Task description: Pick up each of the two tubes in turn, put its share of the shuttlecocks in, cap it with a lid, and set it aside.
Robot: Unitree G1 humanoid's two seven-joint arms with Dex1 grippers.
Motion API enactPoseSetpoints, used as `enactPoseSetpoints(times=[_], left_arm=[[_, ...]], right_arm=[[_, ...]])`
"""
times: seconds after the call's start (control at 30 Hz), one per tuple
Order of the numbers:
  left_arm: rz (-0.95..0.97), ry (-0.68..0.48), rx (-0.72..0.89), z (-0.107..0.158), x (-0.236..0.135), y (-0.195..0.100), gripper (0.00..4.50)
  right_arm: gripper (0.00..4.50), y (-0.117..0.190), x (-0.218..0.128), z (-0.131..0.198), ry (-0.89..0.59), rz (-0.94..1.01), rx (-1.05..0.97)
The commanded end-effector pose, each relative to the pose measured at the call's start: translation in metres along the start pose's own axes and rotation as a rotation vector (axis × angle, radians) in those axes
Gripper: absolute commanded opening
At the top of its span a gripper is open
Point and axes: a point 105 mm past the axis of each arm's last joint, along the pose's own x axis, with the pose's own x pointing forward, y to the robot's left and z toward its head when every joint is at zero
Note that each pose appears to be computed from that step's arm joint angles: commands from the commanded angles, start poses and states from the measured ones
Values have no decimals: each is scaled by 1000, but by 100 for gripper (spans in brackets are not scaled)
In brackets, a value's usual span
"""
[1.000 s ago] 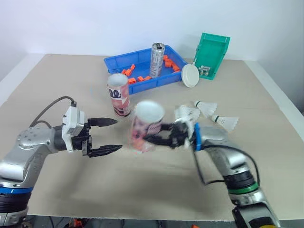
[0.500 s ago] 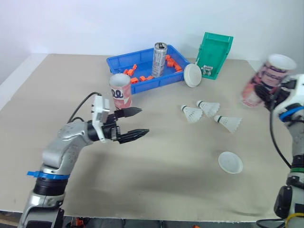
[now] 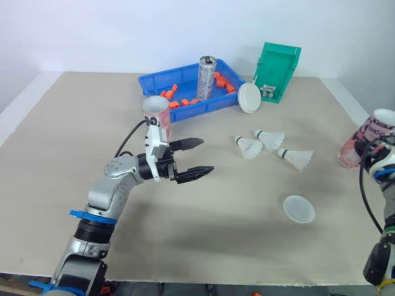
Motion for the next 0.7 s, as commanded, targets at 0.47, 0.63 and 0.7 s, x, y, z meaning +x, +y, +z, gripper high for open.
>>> enactPoseSetpoints(times=[0.47, 0.63, 0.7], left_arm=[[4, -10, 29, 8, -6, -5, 450], [13, 4, 11, 5, -14, -5, 450], [16, 19, 5, 2, -18, -6, 450]], right_arm=[[442, -12, -14, -7, 55, 58, -1], [442, -15, -23, -2, 75, 94, -40], [442, -17, -28, 0, 89, 105, -62]])
